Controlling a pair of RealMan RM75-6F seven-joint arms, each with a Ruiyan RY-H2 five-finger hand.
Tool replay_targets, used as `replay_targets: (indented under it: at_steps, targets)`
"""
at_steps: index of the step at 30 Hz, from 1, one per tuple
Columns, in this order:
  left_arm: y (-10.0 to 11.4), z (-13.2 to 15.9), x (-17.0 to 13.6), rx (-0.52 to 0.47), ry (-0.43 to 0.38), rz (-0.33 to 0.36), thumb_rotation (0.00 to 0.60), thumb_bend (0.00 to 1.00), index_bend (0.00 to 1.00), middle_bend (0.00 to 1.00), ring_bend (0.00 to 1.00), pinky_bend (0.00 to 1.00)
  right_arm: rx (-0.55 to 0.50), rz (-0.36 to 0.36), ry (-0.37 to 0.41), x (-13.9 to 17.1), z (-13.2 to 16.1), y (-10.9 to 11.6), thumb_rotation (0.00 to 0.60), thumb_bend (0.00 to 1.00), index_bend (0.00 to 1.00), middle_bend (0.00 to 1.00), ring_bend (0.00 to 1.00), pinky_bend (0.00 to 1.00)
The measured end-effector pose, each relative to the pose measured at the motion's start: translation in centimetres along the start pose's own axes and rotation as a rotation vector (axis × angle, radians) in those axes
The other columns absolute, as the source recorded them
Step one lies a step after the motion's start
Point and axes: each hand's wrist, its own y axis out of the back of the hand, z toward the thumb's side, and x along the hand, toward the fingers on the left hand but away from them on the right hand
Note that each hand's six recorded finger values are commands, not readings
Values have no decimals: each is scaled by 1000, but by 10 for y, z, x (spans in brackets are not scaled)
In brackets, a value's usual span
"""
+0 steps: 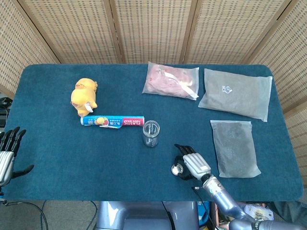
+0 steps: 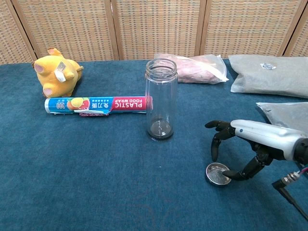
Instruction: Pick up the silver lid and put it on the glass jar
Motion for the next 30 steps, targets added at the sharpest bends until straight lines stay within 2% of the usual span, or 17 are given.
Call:
replay_targets:
  at_steps: [19, 30]
  targets:
    - [2, -4, 2, -6, 9, 8, 600, 60, 0, 0, 0, 0, 23, 22, -12, -9, -4, -12, 600, 544, 502, 0, 0, 0]
    - [1, -4, 4, -6, 11, 3, 600, 61, 0, 0, 0, 0, 29, 23, -12, -14, -6, -16, 600, 593, 602, 0, 0, 0]
